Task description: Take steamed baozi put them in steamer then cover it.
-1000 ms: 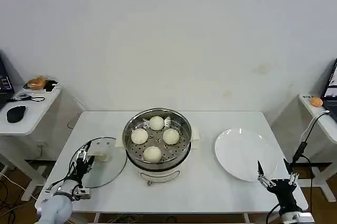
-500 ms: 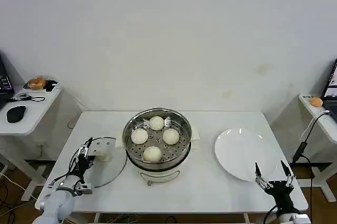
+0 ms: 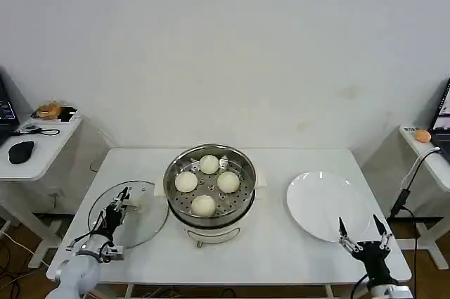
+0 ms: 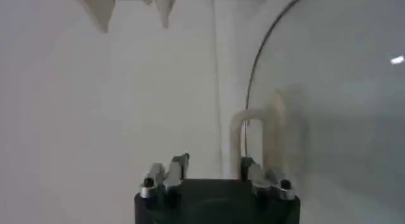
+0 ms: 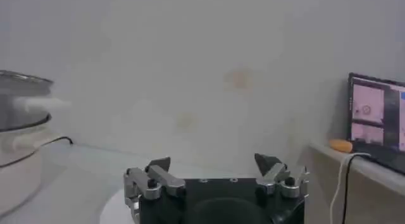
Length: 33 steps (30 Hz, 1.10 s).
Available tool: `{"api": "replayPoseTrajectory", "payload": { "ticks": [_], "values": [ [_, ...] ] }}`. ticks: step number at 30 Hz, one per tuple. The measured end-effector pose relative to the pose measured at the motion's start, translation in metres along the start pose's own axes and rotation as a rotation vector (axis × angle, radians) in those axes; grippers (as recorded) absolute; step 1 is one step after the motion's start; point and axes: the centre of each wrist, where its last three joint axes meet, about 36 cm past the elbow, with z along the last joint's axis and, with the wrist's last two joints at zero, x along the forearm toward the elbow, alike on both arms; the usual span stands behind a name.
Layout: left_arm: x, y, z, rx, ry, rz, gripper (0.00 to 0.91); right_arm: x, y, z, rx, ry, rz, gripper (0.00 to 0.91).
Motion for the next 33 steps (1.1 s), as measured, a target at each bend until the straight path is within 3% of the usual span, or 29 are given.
{"api": "replayPoseTrajectory", "payload": {
  "ticks": [15,27,33],
  "values": [
    [0.019,0.026,0.006,-0.022,0.049,-0.123,0.000,-0.001,0.003,-0.001,0.007,0.001,-0.028,0.907],
    [0.021,0.091,0.011,-0.029,0.184,-0.173,0.000,-0.005,0.007,-0.001,0.014,-0.003,-0.052,0.907],
    [0.022,0.126,0.002,0.003,0.221,-0.170,0.000,-0.005,0.010,0.002,0.024,-0.001,-0.060,0.907]
  ]
}}
